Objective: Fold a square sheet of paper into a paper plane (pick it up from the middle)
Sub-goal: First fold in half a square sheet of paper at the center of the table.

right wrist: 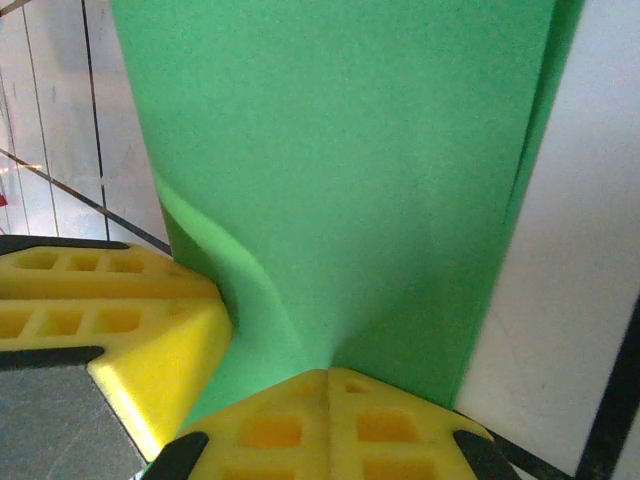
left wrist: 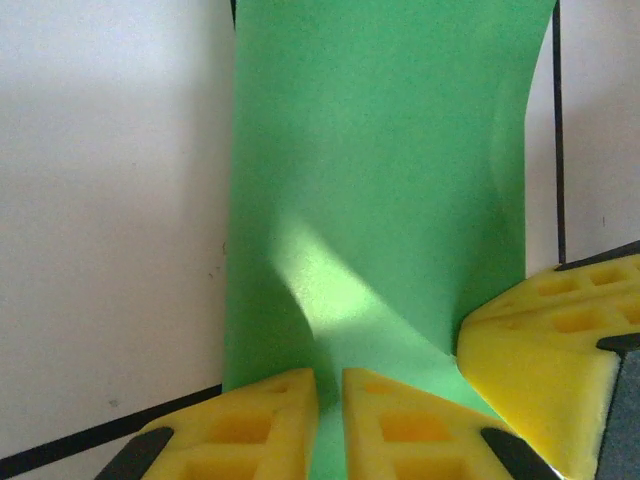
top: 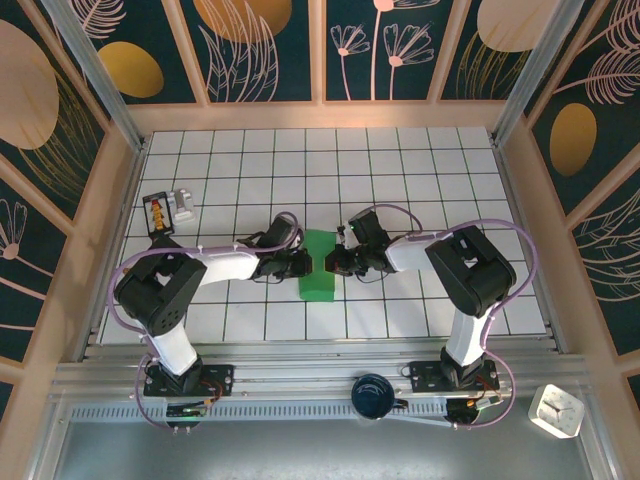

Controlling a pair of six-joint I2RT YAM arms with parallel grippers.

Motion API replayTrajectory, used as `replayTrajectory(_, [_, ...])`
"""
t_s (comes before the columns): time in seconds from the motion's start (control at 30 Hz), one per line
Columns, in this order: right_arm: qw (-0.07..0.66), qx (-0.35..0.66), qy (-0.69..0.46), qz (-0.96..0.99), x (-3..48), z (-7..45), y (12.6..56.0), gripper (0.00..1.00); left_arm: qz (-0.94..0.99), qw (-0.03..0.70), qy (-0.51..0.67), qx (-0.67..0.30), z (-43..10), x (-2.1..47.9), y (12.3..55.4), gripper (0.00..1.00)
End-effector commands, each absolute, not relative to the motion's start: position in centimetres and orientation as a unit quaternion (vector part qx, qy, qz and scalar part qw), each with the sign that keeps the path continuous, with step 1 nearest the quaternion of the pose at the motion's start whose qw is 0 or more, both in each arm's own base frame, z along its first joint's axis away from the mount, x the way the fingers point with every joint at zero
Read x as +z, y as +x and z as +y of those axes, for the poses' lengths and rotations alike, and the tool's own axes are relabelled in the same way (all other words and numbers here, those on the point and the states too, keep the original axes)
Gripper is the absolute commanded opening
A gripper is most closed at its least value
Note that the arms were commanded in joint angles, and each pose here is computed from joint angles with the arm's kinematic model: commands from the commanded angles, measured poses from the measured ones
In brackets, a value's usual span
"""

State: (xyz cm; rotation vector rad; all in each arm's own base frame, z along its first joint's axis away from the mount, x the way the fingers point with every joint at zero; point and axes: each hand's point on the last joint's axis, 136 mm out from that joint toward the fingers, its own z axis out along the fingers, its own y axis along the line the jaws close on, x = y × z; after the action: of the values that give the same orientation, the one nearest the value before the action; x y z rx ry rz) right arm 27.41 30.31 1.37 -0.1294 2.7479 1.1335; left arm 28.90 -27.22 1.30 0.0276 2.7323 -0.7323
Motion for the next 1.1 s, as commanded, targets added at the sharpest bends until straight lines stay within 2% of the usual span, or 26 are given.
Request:
replayTrajectory(0.0, [0.029,0.261,-0.016,0.965,-5.2,26.0,24.6,0.0,0.957,0.156,0.004,-0.246,-26.0,0.8,28.3,0.22])
replayTrajectory(0.17, [0.03,0.26,-0.017,0.965,-5.1,26.1,24.6,0.0,0.931,0.173,0.006,-0.32,-27.6,4.8,27.5,0.26])
replayTrajectory(0.4, [0.03,0.257,-0.017,0.966,-5.2,25.9,24.6,0.0,0.933,0.118,0.022,-0.34,-28.4,3.1,25.2,0.22])
replayTrajectory(0.53, [0.03,0.255,-0.017,0.966,-5.3,25.9,24.6,0.0,0.956,0.103,0.014,-0.274,-26.2,0.4,24.8,0.18])
replayTrajectory(0.63, [0.03,0.252,-0.019,0.967,-5.4,25.8,24.6,0.0,0.961,0.099,0.009,-0.259,-25.0,-0.4,24.1,0.17])
replayTrajectory(0.93, [0.032,0.252,-0.02,0.967,-5.3,25.8,24.7,0.0,0.916,0.119,0.043,-0.38,-28.1,4.4,23.4,0.23])
replayTrajectory(1.07, [0.032,0.25,-0.019,0.967,-5.3,25.7,24.7,0.0,0.926,0.098,0.038,-0.362,-27.6,2.9,23.0,0.21])
